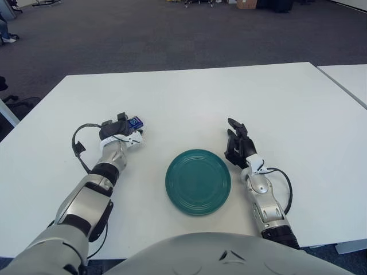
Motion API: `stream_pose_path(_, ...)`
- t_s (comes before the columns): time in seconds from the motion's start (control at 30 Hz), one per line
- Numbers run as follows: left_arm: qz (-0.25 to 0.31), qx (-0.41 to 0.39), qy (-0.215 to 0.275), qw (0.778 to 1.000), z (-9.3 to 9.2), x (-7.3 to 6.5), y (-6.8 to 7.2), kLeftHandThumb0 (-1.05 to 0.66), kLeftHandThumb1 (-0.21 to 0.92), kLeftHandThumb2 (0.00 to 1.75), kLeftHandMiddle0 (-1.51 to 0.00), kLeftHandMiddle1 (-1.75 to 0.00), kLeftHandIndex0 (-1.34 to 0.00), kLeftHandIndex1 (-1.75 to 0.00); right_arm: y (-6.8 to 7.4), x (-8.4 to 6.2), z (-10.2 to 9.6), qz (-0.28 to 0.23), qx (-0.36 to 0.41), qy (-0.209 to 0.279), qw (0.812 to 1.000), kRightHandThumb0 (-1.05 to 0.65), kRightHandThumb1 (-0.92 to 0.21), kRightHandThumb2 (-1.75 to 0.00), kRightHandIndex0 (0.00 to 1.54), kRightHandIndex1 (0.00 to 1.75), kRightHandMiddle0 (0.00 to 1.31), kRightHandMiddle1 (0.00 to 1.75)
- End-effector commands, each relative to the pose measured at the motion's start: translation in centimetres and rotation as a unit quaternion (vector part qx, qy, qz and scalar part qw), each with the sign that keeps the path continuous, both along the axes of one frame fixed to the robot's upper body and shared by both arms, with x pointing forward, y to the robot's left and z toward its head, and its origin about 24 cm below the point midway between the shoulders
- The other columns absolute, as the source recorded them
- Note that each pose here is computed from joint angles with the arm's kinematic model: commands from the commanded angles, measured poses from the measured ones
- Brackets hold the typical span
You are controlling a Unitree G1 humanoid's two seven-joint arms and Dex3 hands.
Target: Put the gum into the plate.
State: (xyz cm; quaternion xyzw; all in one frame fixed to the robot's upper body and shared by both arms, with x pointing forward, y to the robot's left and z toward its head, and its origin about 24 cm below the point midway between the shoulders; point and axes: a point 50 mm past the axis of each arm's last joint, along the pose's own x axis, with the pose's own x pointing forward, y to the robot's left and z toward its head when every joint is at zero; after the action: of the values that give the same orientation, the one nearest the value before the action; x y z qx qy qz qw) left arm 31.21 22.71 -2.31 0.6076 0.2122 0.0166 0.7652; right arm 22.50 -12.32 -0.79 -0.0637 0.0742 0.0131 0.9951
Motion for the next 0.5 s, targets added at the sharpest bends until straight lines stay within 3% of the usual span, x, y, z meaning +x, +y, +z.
stream_pose_path(0.0, -0.02, -0.011, 0.061, 0.998, -1.19, -0.61, -0.17, -0.98, 0.92, 0.56, -0.36, -1.48, -0.04, -0.92, -1.07, -1.97, -3.02, -0.019, -0.013, 0.09, 0.996, -0.78, -0.92, -1.02, 0.27, 0.02, 0.0, 0.54)
stream_pose_path(0.07, -0.03, -0.009, 0.078, 0.996, -1.32, -0.63, -0.19, -0.99, 0.92, 0.58, -0.39, -1.64, -0.05, -0.93, -1.07, -1.98, -2.98, -0.018, -0.014, 0.088, 0.996, -0.78, -0.92, -1.02, 0.28, 0.02, 0.0, 0.55)
stream_pose_path(0.17, -0.042, -0.006, 0.103, 0.994, -1.52, -0.67, -0.24, -1.01, 0.92, 0.6, -0.43, -1.71, -0.06, -0.93, -1.07, -1.97, -2.91, -0.018, -0.01, 0.09, 0.996, -0.79, -0.92, -1.02, 0.28, 0.02, 0.0, 0.55)
stream_pose_path(0.47, -0.071, -0.024, 0.149, 0.986, -1.99, -0.76, -0.74, -1.03, 0.92, 0.61, -0.64, -1.75, -0.2, -0.97, -1.32, -1.87, -3.01, -0.017, 0.003, 0.105, 0.994, -0.78, -0.92, -1.03, 0.29, 0.01, 0.0, 0.56)
